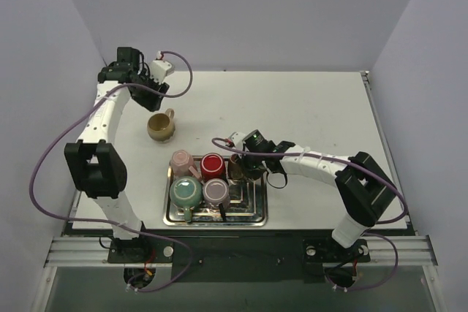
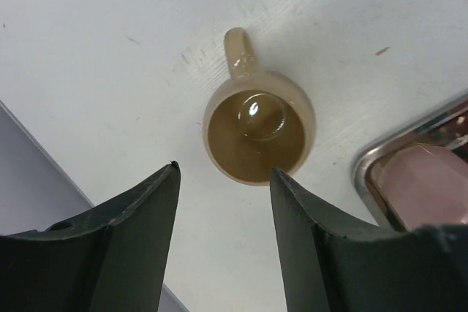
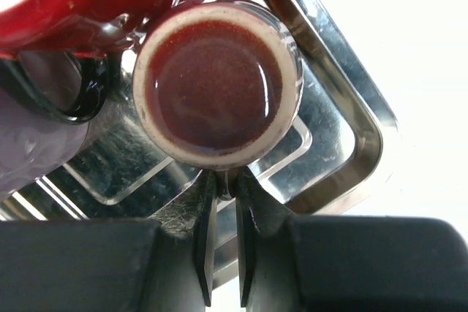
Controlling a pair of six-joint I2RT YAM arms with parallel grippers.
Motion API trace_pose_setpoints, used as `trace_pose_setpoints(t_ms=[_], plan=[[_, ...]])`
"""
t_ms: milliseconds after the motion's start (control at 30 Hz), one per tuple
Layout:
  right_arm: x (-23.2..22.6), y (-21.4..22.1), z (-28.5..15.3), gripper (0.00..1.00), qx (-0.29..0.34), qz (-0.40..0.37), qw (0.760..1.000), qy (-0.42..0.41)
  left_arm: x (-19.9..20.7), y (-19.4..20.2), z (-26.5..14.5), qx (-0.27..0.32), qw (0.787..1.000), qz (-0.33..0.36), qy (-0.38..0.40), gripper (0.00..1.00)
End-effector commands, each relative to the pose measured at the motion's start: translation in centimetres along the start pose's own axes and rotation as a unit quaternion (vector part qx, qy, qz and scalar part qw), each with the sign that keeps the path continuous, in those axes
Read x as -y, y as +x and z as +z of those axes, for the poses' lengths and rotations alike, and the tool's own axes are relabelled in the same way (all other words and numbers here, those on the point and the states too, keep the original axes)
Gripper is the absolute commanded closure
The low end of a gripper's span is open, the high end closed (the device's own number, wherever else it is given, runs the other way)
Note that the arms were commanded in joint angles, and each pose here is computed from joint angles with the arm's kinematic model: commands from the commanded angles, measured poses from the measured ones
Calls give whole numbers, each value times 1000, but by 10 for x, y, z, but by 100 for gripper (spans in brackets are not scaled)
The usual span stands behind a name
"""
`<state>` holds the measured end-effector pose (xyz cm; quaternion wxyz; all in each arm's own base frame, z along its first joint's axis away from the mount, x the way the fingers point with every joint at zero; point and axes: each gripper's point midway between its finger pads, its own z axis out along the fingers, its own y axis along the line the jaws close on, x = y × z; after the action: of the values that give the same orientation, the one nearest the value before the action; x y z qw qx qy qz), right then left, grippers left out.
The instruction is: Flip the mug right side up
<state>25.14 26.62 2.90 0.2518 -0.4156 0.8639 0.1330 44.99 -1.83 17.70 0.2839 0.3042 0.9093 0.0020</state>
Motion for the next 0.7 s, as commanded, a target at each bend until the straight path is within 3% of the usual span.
trace_pose_setpoints(t_ms=[0, 100, 200, 333, 400, 433, 533, 567, 600, 667], plan=[[-6, -30, -43, 100, 38, 41, 998, -5, 58, -29, -71, 115, 986, 58, 108, 37], [-7, -45, -75, 100, 82, 89, 993, 5, 93, -41, -109, 163, 974, 107, 116, 37], [-8, -66, -112, 100, 135, 152, 979, 7, 123, -42, -126, 172, 966, 166, 95, 33], [-19, -94, -160, 100, 201, 227, 953, -24, 205, -38, -166, 205, 908, 354, 91, 33], [-25, -112, -190, 100, 242, 257, 935, -45, 219, -35, -197, 226, 887, 389, 99, 33], [-26, -118, -199, 100, 256, 265, 928, -51, 220, -35, -212, 229, 889, 384, 101, 33], [-35, -144, -244, 100, 325, 305, 891, -90, 216, -38, -237, 262, 869, 417, 53, 31], [-36, -149, -254, 100, 340, 314, 881, -99, 210, -40, -249, 294, 842, 453, 12, 30], [-39, -154, -266, 100, 358, 323, 869, -115, 212, -46, -263, 325, 800, 504, -20, 28], [-46, -163, -286, 100, 384, 332, 851, -139, 216, -54, -289, 411, 733, 536, -89, 24]])
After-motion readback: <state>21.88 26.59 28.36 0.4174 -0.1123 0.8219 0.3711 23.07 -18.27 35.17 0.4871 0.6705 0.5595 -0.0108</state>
